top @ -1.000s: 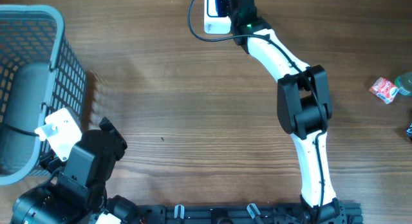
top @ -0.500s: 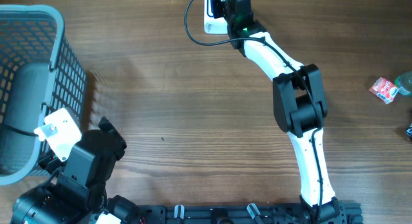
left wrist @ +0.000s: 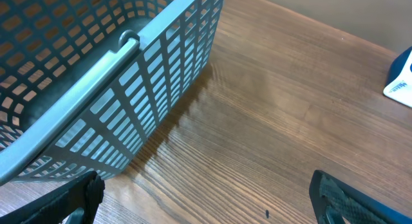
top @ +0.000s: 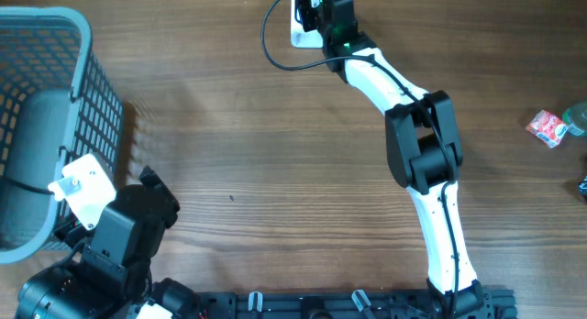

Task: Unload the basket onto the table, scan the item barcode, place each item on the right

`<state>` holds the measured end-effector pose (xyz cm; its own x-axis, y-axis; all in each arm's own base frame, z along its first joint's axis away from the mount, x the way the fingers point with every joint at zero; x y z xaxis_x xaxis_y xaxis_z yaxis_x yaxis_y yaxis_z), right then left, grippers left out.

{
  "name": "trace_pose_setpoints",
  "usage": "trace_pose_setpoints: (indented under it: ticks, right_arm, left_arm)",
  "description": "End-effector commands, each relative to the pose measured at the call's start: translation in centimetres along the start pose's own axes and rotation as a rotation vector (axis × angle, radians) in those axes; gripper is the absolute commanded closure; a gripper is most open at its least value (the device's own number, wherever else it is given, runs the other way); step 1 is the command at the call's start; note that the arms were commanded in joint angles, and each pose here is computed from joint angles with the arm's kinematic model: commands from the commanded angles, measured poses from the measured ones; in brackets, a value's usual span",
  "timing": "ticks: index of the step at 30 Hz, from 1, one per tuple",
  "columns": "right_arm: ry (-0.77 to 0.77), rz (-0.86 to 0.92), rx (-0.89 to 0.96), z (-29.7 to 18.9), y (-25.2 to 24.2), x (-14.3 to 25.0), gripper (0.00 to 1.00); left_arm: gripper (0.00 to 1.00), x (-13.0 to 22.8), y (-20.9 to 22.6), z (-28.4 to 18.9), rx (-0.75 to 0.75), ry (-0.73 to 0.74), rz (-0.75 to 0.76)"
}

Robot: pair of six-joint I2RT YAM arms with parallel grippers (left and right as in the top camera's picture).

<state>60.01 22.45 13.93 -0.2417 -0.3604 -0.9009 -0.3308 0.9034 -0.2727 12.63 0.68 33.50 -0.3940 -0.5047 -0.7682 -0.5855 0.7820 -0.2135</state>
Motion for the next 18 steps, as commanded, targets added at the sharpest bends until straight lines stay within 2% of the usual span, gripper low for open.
trace_pose_setpoints:
  ticks: [1, 6, 11, 14, 18]
  right_arm:
    - [-0.031, -0.030, -0.013, -1.7, -0.1, -3.3, 0.63]
    - [-0.059, -0.070, 0.001, -4.7, -1.6, -7.5, 0.64]
    - [-0.017, -0.108, 0.121, -8.4, -4.3, -10.7, 0.63]
    - [0.172, -0.117, 0.274, -11.9, -7.4, -10.2, 0.62]
    - [0.466, 0.047, 0.372, -16.9, -11.8, -6.5, 0.62]
  left_arm:
    - [0.00, -0.2, 0.3, 0.1, -0.024, -0.027, -0.010]
    - [0.00, -0.3, 0.4, 0.1, -0.032, -0.040, -0.010]
    - [0.00, -0.3, 0.4, 0.1, -0.033, -0.040, -0.010]
    - [0.00, -0.4, 0.4, 0.1, -0.036, -0.046, -0.010]
    - [0.00, -0.4, 0.4, 0.1, -0.037, -0.049, -0.010]
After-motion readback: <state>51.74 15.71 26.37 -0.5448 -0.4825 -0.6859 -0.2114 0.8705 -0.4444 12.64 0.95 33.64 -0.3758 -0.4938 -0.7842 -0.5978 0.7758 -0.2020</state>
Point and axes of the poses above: each gripper's point midway between its finger pads, its own z axis out along the fingers, its own y axis along the line the jaws close on, x = y × z, the point moved 7 cm from there along -z, back along the fingers, and after that the axes turned 11 degrees about -z, right-handed, at the moved point
